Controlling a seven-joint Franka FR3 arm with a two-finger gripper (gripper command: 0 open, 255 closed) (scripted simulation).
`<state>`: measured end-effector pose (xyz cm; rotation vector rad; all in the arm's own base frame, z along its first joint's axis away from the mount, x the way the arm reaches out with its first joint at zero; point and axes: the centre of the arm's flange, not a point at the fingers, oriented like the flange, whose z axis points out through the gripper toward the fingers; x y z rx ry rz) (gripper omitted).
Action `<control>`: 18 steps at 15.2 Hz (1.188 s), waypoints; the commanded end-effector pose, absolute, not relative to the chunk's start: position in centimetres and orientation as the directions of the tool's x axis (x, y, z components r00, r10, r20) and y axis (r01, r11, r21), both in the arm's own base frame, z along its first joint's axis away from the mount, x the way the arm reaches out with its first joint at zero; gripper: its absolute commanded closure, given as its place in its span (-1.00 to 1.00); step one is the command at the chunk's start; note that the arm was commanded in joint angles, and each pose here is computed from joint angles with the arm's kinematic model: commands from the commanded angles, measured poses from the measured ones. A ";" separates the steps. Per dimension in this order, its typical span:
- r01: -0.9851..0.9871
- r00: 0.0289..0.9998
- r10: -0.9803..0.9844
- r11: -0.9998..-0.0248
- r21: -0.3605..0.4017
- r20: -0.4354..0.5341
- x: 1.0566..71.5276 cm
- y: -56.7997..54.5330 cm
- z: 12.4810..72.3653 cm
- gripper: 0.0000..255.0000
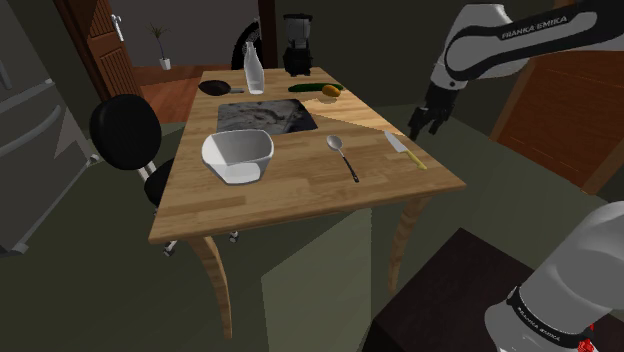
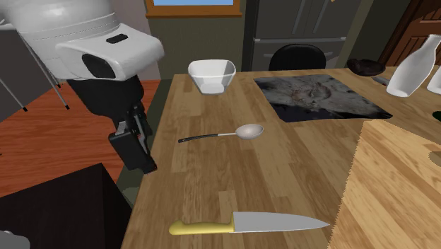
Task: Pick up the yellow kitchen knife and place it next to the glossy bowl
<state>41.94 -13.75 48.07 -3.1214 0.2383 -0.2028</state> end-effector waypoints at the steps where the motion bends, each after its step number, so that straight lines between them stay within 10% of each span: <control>1: -0.173 0.975 -0.174 -0.985 -0.020 0.136 43.1 -15.7 46.6 -1.00; 18: -0.304 0.935 -0.310 -0.951 -0.063 0.171 49.5 -27.7 35.6 -1.00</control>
